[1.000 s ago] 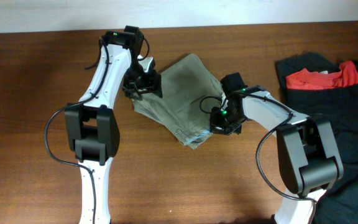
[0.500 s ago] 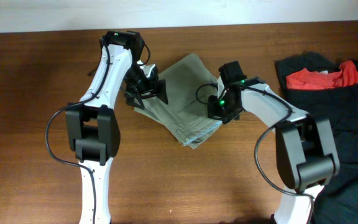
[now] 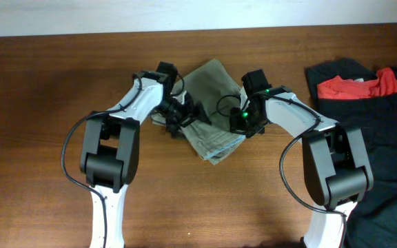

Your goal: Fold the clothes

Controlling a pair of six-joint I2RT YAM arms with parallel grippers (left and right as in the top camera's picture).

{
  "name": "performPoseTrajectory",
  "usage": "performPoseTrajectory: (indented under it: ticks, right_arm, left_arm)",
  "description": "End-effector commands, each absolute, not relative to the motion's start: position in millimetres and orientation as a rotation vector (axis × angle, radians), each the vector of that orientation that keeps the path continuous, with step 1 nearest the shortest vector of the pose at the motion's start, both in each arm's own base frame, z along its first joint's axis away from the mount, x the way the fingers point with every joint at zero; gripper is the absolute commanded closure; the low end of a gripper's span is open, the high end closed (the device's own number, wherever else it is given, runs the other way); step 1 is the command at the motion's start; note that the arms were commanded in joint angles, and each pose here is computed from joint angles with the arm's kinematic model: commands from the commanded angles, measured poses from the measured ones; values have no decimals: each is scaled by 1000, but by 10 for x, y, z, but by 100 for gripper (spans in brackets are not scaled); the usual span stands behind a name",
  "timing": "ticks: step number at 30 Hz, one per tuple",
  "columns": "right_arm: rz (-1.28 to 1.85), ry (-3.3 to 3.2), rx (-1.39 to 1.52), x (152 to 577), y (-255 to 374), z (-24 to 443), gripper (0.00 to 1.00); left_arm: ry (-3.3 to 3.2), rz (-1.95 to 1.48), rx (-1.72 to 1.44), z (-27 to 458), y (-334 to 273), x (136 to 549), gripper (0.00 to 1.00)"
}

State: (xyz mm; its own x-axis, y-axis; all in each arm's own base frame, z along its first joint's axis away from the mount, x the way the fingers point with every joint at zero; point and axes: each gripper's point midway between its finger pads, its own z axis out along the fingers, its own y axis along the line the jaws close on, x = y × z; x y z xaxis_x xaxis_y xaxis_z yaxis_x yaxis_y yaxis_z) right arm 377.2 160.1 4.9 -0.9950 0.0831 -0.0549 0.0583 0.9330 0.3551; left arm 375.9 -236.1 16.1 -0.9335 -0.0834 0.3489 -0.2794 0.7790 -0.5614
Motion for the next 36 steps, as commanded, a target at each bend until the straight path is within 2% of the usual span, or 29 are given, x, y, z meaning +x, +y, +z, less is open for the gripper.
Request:
performPoseTrajectory:
  ticks: [1,3,4,5,6,7,10,11,13,15,16,19,23,27,28,30,31,34,36]
  right_arm:
    - [511,3066,134,3701,1572,-85,92]
    - [511,3066,134,3701,1571,-86,92]
    - [511,3065,133,3702,1572,-85,92]
    - [511,3066,134,3701,1571,-86,92]
    - [510,3067,134,3699,1571,-86,92]
    - [509,3070,135,3692,1569,-85,93]
    - [506,3074,118,3654,1557,62,94]
    - [515,3035,69,3699,1569,260,95]
    - [545,2915,17,3822,1604,822,95]
    - [572,2804,-7,3910,1629,1365,94]
    - [584,2751,-19,3930,1635,1639,94]
    - [592,2711,-27,3909,1629,1888,94]
    - [582,2758,-18,3798,1598,1854,95]
    - [571,2805,-14,3700,1571,1810,95]
    - [561,2823,-39,3654,1557,1791,95]
    - [555,2839,-50,3616,1546,1776,95]
    - [555,2839,-51,3616,1546,1776,95]
    - [555,2839,-51,3616,1547,1776,95]
    - [555,2839,-51,3617,1547,1776,95]
  left_arm:
    - [-2749,687,411,-520,-2247,3789,30]
    - [-2812,651,428,-569,-2146,3908,36]
    - [-2832,654,432,-577,-2124,3961,42]
    - [-2840,663,430,-575,-2128,3987,67]
    - [-2839,663,430,-575,-2127,3984,88]
    - [-2838,660,425,-576,-2124,3976,99]
    - [-2898,599,390,-480,-1880,4040,100]
    - [-2951,550,383,-375,-1715,4107,100]
    - [-3089,571,346,122,-1374,4328,99]
    - [-3243,551,442,657,-954,4538,99]
    - [-3383,544,535,1078,-578,4713,100]
    - [-3551,515,780,1562,170,4933,99]
    - [-3515,230,1168,1424,1263,4884,100]
    - [-3350,81,1337,815,1930,4700,100]
    - [-3279,71,1368,607,2046,4597,93]
    - [-3192,53,1425,535,2208,4386,40]
    - [-3170,51,1450,566,2271,4321,1]
    - [-3064,94,1572,881,2557,3999,1]
    - [-3115,259,1502,1154,2553,3952,1]
